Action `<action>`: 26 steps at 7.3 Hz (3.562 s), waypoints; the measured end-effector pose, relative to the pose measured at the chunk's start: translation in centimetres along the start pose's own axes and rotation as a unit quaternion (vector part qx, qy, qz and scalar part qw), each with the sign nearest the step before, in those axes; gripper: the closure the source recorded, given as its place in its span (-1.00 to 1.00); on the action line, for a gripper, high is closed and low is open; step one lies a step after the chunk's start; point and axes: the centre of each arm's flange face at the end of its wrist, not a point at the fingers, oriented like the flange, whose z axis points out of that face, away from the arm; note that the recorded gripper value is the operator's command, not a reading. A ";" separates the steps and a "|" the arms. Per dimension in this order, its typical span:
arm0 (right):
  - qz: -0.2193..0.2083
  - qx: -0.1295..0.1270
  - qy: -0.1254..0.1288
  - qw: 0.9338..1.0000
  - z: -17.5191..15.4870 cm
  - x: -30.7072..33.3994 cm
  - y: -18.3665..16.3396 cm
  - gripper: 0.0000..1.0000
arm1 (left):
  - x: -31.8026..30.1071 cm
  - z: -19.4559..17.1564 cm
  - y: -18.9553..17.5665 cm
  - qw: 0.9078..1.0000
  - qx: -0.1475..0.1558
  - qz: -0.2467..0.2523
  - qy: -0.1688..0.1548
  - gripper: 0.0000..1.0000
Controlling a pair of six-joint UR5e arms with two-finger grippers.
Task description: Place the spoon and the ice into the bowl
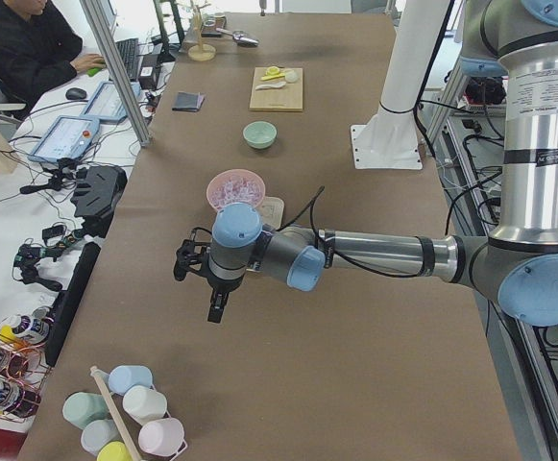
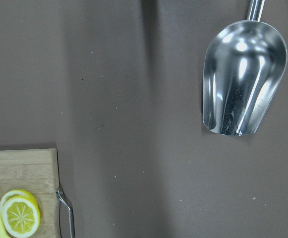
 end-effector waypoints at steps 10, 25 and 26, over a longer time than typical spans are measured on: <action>-0.038 0.025 -0.011 0.999 -2.4 -3.8 -0.9 -1.00 | 8.8 -1.8 -5.0 0.993 0.058 0.101 0.033 -0.96; -0.074 0.054 -0.037 0.995 -1.1 -8.7 -0.6 -1.00 | 44.5 10.0 -5.4 0.996 0.071 0.020 0.042 -0.93; -0.078 0.053 -0.038 0.995 -1.0 -9.2 -0.7 -1.00 | 44.1 11.4 -5.4 0.996 0.070 0.034 0.038 -0.93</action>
